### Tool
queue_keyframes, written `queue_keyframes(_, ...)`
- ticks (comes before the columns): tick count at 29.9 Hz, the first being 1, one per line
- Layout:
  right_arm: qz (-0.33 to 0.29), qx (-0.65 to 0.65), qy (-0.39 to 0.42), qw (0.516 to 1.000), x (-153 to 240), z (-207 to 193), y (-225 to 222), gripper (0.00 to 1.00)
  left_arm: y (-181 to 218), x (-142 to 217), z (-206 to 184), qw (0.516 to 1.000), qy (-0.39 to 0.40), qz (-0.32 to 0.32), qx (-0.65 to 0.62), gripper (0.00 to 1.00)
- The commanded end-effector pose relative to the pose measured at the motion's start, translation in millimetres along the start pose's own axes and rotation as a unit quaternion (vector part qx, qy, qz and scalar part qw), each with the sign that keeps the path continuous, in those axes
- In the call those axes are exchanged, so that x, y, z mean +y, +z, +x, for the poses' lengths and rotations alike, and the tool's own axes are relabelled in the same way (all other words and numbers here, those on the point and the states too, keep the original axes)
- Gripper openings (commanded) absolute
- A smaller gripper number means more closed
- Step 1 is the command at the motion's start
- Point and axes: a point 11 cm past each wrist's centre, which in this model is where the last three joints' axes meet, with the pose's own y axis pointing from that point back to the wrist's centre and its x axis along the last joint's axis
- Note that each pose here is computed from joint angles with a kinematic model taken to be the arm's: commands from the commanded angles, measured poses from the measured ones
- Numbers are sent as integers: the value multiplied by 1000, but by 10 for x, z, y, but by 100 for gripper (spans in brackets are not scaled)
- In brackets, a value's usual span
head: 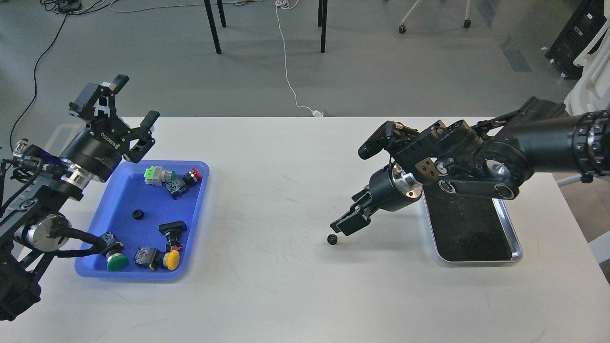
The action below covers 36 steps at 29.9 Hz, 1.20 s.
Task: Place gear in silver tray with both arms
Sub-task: 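Reach the right gripper down to the black gear and grasp it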
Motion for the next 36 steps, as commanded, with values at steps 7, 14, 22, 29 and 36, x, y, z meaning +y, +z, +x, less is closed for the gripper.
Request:
queue_keyframes(7, 8, 50, 21, 999, -308, -199, -57, 93, -22, 7, -55, 1000, -4, 1, 4, 98)
queue_keyframes(14, 8, 44, 22, 999, -346, -248, -42, 86, -37, 34, -43, 1000, -2, 2, 4, 98)
queue_keyframes(22, 12, 39, 19, 999, -384, -308, -58, 73, -61, 59, -32, 1000, 2, 6, 5, 98)
queue_keyframes(29, 13, 45, 32, 998, -390, -290, -65, 54, -30, 54, -58, 1000, -1, 0, 7, 98)
queue_keyframes(36, 14, 45, 33, 998, -393, -294, -67, 50, -17, 59, -47, 1000, 2, -2, 6, 98)
